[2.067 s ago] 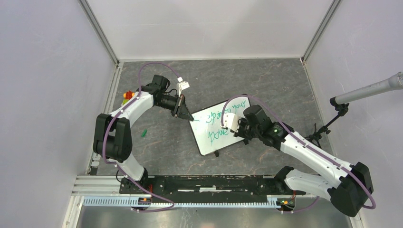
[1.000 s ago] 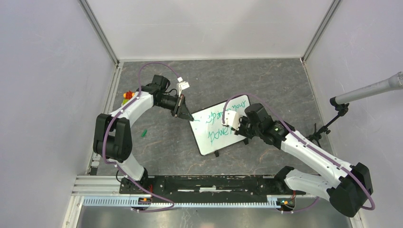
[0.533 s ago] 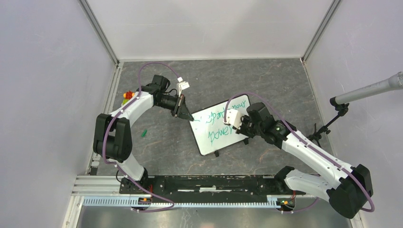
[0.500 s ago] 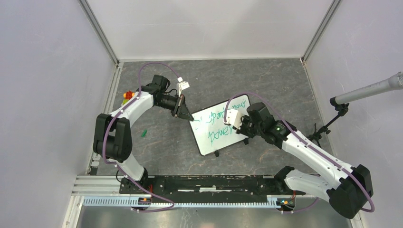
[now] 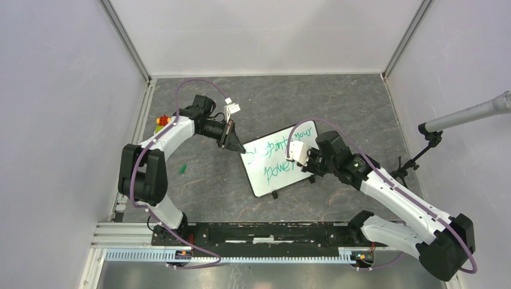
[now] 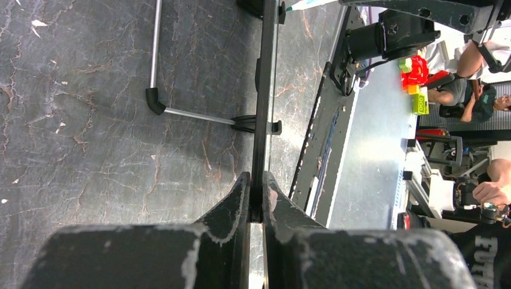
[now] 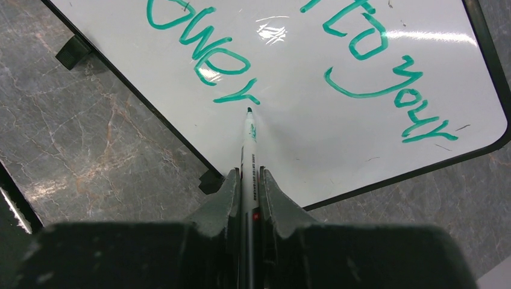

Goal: Write a sentence on the whiteboard
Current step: Write a sentence on the whiteboard, then pick up the pen cap from the center of the board, then insert the whiteboard marker without the cap into the pen cap.

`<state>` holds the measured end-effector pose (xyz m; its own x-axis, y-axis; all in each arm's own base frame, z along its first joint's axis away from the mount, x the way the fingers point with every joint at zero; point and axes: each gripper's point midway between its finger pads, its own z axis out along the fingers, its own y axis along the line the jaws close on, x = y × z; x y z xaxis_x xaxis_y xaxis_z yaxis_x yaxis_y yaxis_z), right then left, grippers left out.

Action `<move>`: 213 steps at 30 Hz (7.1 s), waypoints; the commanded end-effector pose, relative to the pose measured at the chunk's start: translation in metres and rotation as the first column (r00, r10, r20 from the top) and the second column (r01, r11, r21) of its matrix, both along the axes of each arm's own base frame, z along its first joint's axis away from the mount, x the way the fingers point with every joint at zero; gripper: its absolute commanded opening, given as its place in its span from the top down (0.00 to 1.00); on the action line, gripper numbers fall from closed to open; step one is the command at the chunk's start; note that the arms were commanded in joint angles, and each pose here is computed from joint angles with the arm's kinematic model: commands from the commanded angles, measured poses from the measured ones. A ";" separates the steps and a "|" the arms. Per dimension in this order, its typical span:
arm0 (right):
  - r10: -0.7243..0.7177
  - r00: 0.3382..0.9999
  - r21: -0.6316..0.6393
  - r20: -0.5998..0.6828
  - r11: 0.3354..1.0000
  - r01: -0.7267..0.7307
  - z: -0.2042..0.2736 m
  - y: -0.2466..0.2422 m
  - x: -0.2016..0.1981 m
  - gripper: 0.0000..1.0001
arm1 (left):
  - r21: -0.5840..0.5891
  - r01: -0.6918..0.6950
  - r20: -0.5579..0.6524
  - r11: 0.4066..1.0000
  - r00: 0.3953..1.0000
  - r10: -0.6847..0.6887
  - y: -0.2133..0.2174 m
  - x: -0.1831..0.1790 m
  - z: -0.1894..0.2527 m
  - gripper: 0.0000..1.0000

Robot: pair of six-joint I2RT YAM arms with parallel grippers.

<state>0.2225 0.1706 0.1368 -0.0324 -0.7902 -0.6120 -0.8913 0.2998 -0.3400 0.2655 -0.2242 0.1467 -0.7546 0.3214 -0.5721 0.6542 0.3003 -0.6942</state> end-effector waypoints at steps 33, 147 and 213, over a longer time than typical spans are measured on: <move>0.133 0.990 0.165 0.055 0.976 -0.141 0.078 0.035 -0.003 1.00 | 0.056 -0.063 0.174 0.996 0.983 0.052 0.003 0.033 0.032 0.54; 0.436 0.852 0.762 -0.290 0.644 -0.070 0.135 0.124 -0.048 1.00 | 0.563 0.178 0.547 0.807 0.651 -0.526 0.002 -0.090 0.113 0.98; 0.462 0.841 0.747 -0.281 0.655 -0.110 0.136 0.135 -0.051 1.00 | 0.596 0.291 0.476 0.749 0.622 -0.621 -0.001 -0.111 0.092 0.98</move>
<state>0.1700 0.2994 0.2518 -0.3186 -0.2090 -0.9246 -0.9465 0.0181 0.3221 0.1561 -0.2166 0.2273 0.0112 0.8638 -0.5037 0.9992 0.0093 0.0380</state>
